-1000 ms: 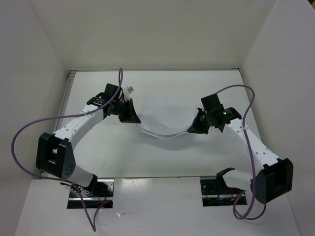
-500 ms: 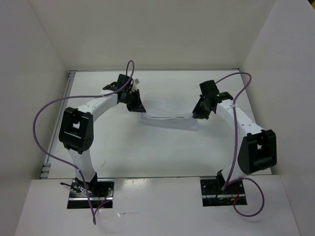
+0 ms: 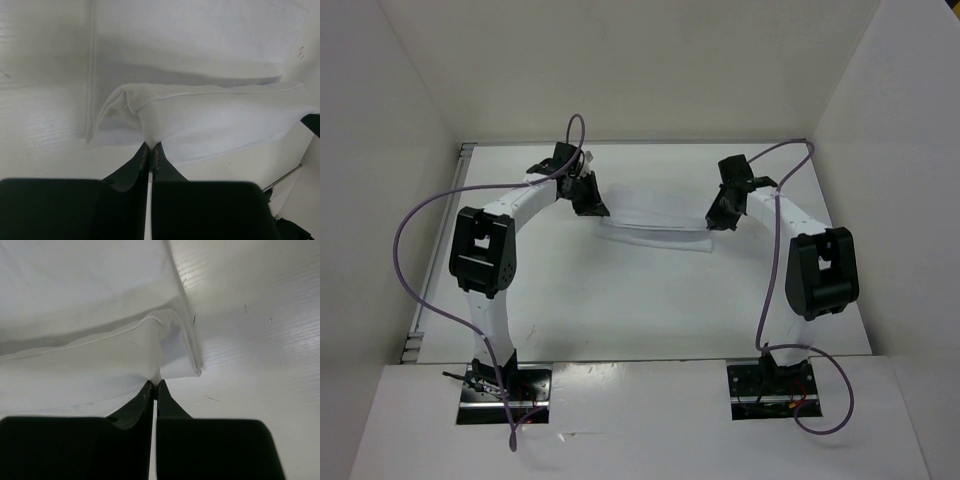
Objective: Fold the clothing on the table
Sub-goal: Fold the skirt
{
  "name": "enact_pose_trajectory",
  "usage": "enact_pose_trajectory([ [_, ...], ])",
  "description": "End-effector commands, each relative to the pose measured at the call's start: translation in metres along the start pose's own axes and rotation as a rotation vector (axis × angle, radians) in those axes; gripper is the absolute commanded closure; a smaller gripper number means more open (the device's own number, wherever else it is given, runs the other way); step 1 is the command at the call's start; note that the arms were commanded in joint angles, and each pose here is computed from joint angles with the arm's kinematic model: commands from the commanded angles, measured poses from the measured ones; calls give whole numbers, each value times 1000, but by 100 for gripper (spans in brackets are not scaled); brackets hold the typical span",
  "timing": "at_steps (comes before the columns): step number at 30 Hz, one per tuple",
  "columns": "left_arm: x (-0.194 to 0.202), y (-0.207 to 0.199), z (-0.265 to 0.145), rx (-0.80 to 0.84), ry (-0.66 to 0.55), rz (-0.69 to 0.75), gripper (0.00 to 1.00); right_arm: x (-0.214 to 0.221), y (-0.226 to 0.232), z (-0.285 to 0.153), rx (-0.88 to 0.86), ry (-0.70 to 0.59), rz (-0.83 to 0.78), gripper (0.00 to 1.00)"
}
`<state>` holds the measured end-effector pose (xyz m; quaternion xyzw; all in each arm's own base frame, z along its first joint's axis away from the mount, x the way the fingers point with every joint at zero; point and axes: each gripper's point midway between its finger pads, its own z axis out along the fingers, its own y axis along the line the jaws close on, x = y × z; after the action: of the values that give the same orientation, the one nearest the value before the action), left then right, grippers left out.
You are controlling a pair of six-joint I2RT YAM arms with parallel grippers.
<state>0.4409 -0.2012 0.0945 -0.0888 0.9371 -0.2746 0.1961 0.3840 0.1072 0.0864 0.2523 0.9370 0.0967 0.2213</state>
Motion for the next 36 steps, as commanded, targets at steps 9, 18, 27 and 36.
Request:
enact_pose_trajectory([
  [9, -59, 15, 33, 47, -71, -76, 85, -100, 28, 22, -58, -259, 39, 88],
  [18, -157, -15, -16, 246, -284, -159, 42, -161, 69, -26, -277, -462, 15, 54],
  [27, -53, -27, -31, 273, -172, -29, 84, -77, 61, -32, -232, -235, -109, 77],
  [36, -13, -33, 11, 300, -8, 67, 100, -16, 75, 45, -221, 7, -196, 90],
])
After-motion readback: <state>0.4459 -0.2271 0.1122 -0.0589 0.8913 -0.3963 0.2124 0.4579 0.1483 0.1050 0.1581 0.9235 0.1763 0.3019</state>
